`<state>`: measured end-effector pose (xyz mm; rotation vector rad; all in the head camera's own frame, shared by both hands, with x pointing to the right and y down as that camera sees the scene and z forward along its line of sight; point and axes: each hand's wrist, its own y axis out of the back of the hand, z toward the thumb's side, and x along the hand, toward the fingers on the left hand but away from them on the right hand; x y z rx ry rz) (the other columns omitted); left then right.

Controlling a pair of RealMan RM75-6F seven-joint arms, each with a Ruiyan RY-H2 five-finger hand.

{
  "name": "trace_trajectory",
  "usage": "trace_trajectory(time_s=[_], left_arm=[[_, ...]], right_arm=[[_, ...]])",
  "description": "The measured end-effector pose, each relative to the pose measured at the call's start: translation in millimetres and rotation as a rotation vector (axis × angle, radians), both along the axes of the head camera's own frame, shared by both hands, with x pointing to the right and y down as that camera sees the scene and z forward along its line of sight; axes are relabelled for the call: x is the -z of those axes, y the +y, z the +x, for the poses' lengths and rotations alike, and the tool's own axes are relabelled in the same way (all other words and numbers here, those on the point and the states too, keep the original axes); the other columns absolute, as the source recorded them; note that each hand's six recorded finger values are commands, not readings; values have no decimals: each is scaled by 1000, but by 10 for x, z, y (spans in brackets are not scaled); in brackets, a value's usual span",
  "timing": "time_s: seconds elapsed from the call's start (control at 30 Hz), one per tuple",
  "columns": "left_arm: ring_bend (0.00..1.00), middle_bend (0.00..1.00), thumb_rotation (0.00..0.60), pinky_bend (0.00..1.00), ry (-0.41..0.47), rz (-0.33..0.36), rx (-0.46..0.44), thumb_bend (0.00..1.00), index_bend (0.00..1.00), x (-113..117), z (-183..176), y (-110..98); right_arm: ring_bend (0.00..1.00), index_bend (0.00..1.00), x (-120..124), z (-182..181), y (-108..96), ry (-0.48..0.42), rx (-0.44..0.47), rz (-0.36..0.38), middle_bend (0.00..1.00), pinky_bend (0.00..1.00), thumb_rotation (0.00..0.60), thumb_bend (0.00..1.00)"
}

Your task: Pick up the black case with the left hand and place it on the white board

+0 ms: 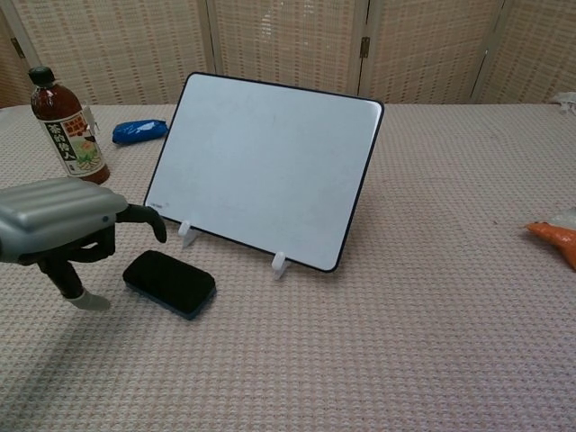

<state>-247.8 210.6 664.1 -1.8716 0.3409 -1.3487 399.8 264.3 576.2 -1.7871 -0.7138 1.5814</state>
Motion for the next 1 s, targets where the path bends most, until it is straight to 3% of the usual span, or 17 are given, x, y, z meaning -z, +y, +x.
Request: trace_trajectory(time_s=[1.0], left_arm=[[970,1000,600,1000,-59,-41,-93,234,321,-302,129,-94]], right_arm=[[0,0,1,89,-83,11,-41,-2,0,0,600,322]])
